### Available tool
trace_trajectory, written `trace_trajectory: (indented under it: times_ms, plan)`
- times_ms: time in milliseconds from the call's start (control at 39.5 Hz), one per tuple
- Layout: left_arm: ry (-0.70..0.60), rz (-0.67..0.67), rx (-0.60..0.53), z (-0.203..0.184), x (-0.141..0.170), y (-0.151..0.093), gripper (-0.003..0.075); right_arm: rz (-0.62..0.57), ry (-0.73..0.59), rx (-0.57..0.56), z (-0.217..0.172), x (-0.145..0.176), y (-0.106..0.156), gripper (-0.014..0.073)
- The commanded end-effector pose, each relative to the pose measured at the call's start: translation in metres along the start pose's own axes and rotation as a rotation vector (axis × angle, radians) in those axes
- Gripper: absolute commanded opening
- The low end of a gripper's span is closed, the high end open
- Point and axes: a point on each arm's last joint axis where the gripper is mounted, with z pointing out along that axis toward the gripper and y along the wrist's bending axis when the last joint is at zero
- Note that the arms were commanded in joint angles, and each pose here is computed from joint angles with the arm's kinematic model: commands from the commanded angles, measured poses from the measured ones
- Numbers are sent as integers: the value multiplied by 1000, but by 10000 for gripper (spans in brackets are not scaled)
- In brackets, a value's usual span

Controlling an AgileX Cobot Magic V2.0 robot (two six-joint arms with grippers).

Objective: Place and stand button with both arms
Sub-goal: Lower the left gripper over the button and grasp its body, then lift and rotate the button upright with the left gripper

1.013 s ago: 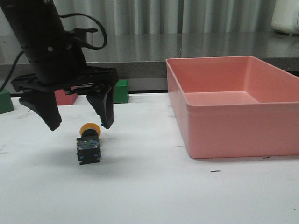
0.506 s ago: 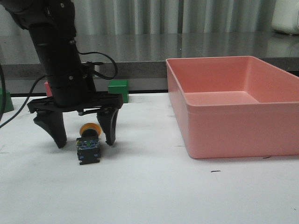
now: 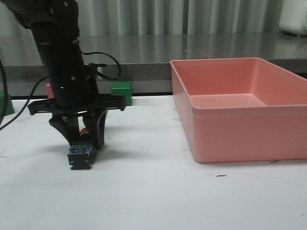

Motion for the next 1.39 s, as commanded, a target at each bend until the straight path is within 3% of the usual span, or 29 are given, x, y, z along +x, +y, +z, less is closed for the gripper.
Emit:
trace_trajectory:
  times_ms: [0,329,506,684,987,1114,1367]
  plan:
    - [-79,-5,34,-31,-7,-6,174,-22,-98,5,-2,-15,0,-72]
    - [-353,38,47,-65,-2,-3,173,-22,-98,5,-2,-15,0,-72]
    - [-666,77,87,-88,24,7,173,-22,-98,5,-2,-15,0,-72]
    - [-927,227,73,-103,47,14,173,-22,-98,5,-2,-15,0,-72]
    - [-1317,362,220,-78,90,19,174,-22,-98,5,-2,-15,0,-72]
    - [-1483,363,154,-66,108,32,183,-22,-98,5,-2,-15,0,-72]
    - [-1452,323,115,-15,120,46,192,-22,-98,5,-2,-15,0,-72]
